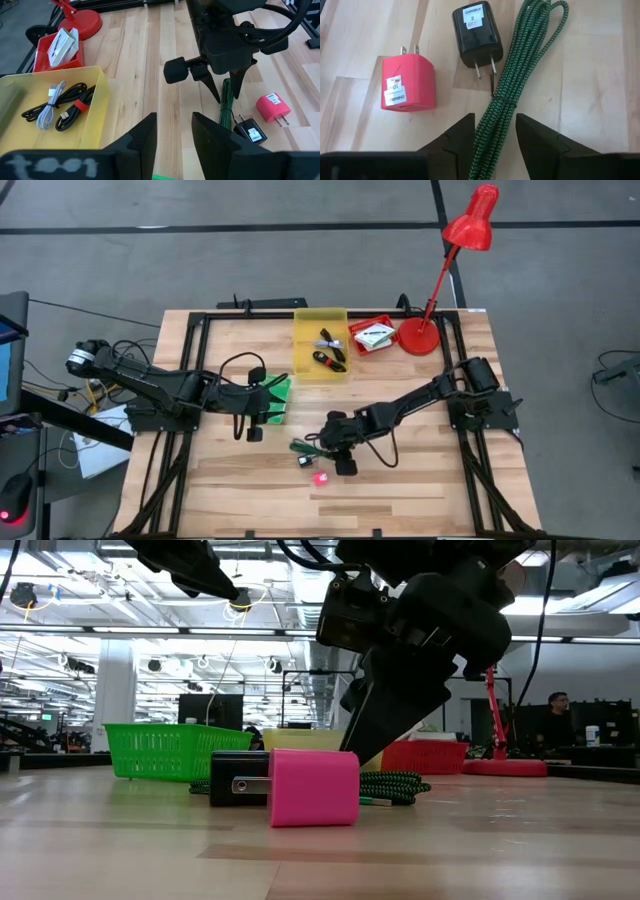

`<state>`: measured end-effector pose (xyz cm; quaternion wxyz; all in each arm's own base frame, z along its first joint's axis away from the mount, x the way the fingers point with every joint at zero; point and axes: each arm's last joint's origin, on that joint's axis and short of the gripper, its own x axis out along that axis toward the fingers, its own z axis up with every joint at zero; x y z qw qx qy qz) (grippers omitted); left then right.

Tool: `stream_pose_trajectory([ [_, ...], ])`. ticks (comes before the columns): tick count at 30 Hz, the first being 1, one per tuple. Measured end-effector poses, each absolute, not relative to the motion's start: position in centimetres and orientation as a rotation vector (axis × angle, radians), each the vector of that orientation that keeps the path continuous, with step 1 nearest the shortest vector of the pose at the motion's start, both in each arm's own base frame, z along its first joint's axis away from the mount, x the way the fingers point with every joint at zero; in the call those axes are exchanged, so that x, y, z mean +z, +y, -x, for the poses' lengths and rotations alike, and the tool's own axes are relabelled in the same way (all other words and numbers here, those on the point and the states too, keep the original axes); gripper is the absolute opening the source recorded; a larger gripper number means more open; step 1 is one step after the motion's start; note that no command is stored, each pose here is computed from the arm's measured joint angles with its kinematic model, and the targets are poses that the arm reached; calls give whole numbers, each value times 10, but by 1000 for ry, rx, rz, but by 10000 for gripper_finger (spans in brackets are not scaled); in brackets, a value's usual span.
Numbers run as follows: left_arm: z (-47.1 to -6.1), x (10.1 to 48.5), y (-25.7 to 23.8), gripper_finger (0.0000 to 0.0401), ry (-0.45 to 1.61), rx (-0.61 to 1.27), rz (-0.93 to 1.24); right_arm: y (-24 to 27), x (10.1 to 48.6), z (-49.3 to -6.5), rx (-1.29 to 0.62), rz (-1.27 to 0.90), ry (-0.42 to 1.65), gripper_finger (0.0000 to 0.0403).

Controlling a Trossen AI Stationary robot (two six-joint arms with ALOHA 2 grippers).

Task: Pick and place items into bin
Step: Put the green charger cable into the yellow bin

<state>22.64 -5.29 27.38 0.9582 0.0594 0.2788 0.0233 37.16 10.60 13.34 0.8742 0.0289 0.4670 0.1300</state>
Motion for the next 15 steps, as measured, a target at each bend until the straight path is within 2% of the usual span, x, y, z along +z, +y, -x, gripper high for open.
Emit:
stream_pose_trajectory([
  [15, -226, 274, -53, 112, 566, 48, -120, 108, 133, -371, 272, -64, 977, 137],
])
